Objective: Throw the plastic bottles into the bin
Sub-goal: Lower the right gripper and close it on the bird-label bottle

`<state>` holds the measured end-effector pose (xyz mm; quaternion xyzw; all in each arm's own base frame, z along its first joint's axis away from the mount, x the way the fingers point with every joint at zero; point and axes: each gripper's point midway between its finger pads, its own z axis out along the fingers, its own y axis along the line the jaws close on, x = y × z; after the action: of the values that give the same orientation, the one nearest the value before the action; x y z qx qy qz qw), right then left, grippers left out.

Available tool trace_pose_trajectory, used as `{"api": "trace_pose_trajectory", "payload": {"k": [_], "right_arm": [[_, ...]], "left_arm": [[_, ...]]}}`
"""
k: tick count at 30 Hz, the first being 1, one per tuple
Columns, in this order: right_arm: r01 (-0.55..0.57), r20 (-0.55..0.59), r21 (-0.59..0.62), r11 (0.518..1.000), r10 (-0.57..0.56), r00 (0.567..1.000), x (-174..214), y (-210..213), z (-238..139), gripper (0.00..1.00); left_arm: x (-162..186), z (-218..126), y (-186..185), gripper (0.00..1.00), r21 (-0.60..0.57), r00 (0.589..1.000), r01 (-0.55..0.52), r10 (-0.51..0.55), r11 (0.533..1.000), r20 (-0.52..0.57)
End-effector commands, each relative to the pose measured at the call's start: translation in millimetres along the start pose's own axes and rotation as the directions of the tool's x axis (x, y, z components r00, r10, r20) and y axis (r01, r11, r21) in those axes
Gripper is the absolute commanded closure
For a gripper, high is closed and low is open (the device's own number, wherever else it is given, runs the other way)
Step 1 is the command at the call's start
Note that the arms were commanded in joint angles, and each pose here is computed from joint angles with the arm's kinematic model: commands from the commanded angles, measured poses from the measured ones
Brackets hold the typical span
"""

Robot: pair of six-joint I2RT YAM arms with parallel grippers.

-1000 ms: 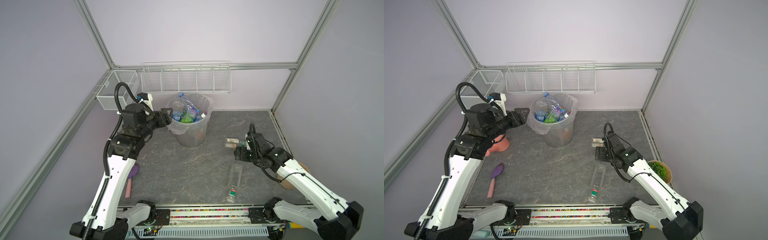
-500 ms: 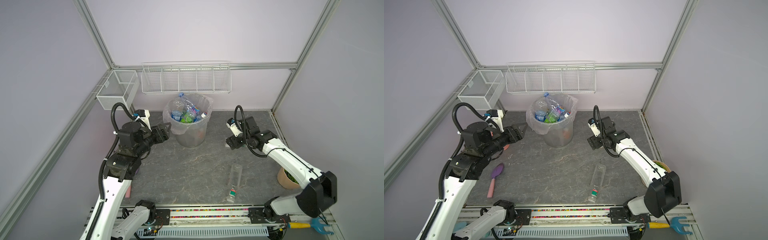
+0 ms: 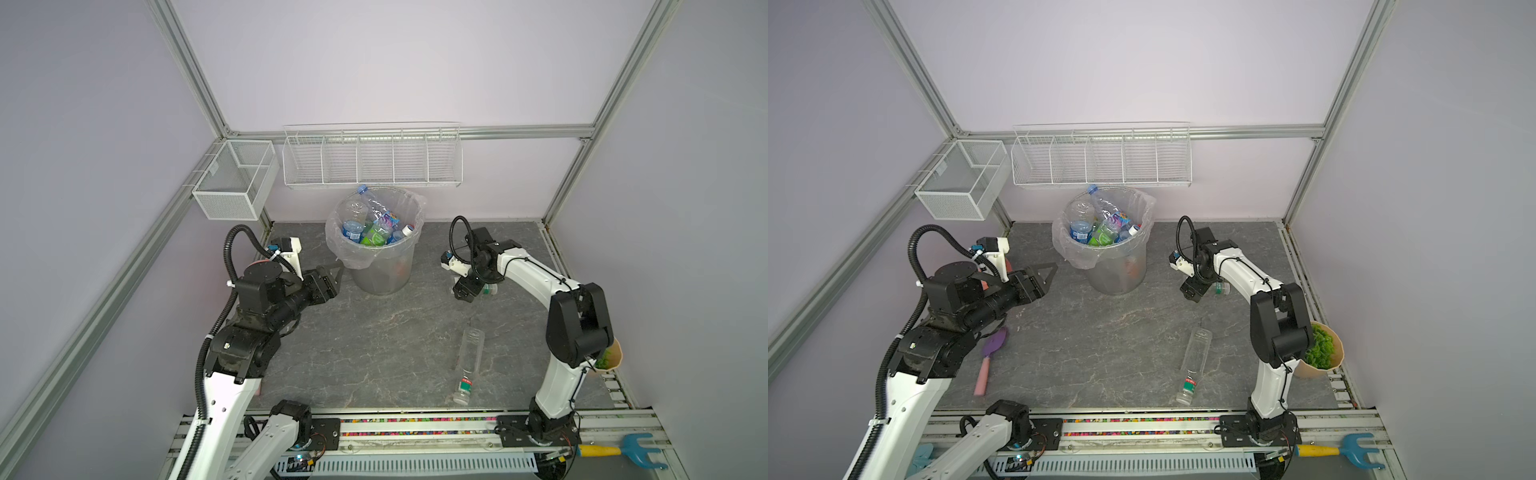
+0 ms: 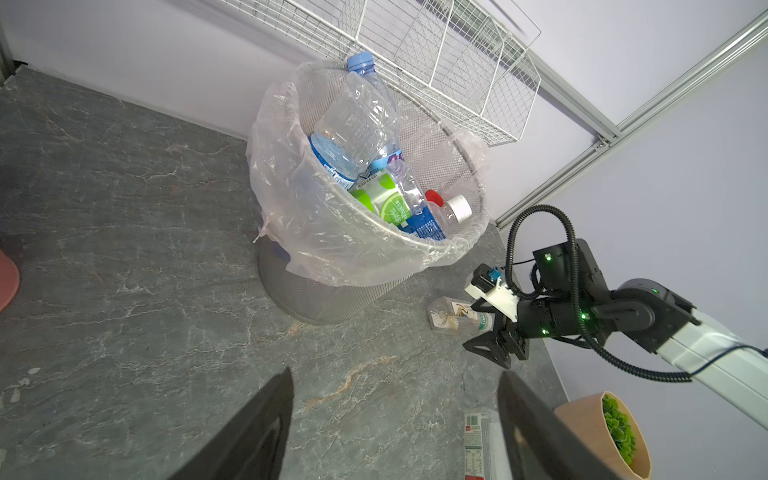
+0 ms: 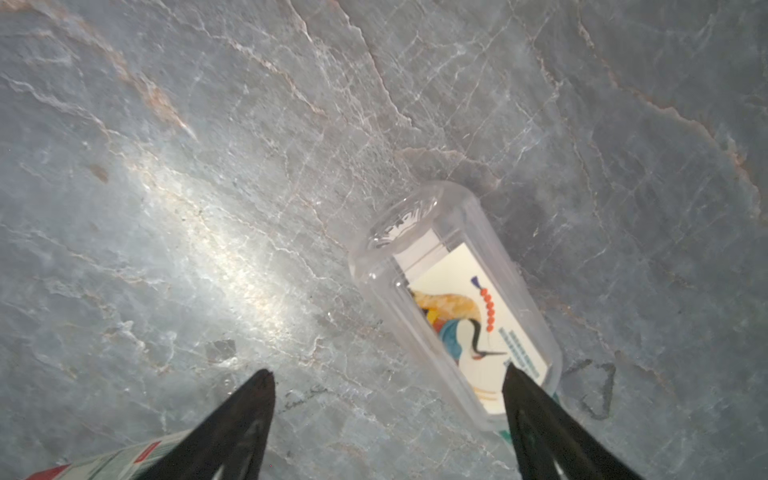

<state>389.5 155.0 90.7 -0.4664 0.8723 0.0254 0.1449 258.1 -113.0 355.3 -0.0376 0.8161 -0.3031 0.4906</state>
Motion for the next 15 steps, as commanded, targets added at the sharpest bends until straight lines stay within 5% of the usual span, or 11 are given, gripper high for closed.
{"api": "trace_pose_trajectory", "payload": {"k": [1,15], "right_arm": [[0.092,-0.029,0.03,0.995,-0.091,0.995,-3.6,-11.9,-1.2,0.12],[0.075,-0.097,-0.048,0.996,-0.08,0.992,2.4,-19.2,36.7,0.12]], "left_arm": [[4.5,-5.1,-0.7,0.23,0.006,1.0,0.001,-0.001,1.0,-0.008],[9.0,-4.4,2.6,0.23,-0.005,1.0,-0.011,0.011,1.0,-0.024]]}}
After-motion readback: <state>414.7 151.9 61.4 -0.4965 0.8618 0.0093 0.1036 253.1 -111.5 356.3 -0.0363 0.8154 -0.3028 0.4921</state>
